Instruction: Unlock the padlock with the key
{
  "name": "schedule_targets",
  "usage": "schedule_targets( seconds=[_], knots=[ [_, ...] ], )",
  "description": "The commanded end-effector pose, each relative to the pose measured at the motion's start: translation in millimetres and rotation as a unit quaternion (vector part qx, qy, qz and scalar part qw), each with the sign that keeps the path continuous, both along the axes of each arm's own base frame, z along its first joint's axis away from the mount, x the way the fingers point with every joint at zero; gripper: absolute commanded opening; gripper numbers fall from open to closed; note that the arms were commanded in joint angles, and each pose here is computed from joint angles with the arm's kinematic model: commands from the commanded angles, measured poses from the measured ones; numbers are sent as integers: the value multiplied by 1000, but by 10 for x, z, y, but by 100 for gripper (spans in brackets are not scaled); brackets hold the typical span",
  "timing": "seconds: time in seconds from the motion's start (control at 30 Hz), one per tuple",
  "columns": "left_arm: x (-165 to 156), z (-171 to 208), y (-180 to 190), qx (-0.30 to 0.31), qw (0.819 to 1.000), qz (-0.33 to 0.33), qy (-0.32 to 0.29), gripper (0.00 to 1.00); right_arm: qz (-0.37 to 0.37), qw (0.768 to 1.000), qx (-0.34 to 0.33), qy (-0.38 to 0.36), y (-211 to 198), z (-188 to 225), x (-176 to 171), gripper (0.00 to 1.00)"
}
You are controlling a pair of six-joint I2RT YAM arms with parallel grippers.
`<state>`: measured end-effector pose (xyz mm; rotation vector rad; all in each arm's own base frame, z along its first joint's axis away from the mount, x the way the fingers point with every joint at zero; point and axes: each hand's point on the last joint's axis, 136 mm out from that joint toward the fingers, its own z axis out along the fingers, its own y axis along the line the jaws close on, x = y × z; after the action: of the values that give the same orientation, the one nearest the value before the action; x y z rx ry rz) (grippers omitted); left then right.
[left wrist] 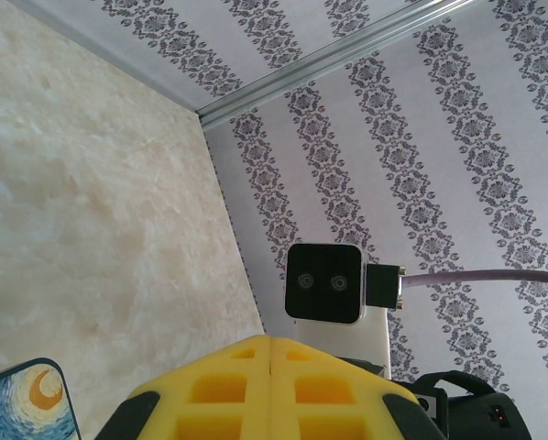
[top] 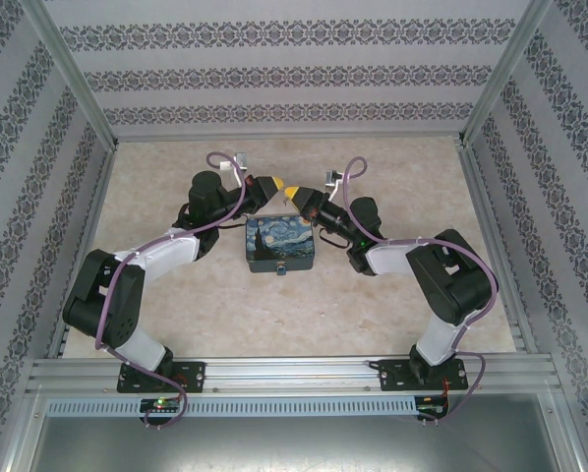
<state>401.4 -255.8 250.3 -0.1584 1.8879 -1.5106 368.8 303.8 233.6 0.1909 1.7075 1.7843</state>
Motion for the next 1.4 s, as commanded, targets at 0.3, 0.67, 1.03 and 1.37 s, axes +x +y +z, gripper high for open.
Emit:
schedule_targets(
  seconds=[0.3,0.67,1.03,1.37],
  knots=[
    [57,53,44,18,1000,13,-8,34,9,1000,-11,5,30,-152,-209,0],
    [-475,-310,554,155,984,74,36,96,-30,998,-32,39,-293,-386,-290,0],
    [-1316,-1196,622,305,943,46,123,94,-46,995,-48,79,-371,-598,-243,0],
    [-1533,-1541,388,300,951,-3,69,93,-46,991,-55,112,-321,-840,-202,0]
  ],
)
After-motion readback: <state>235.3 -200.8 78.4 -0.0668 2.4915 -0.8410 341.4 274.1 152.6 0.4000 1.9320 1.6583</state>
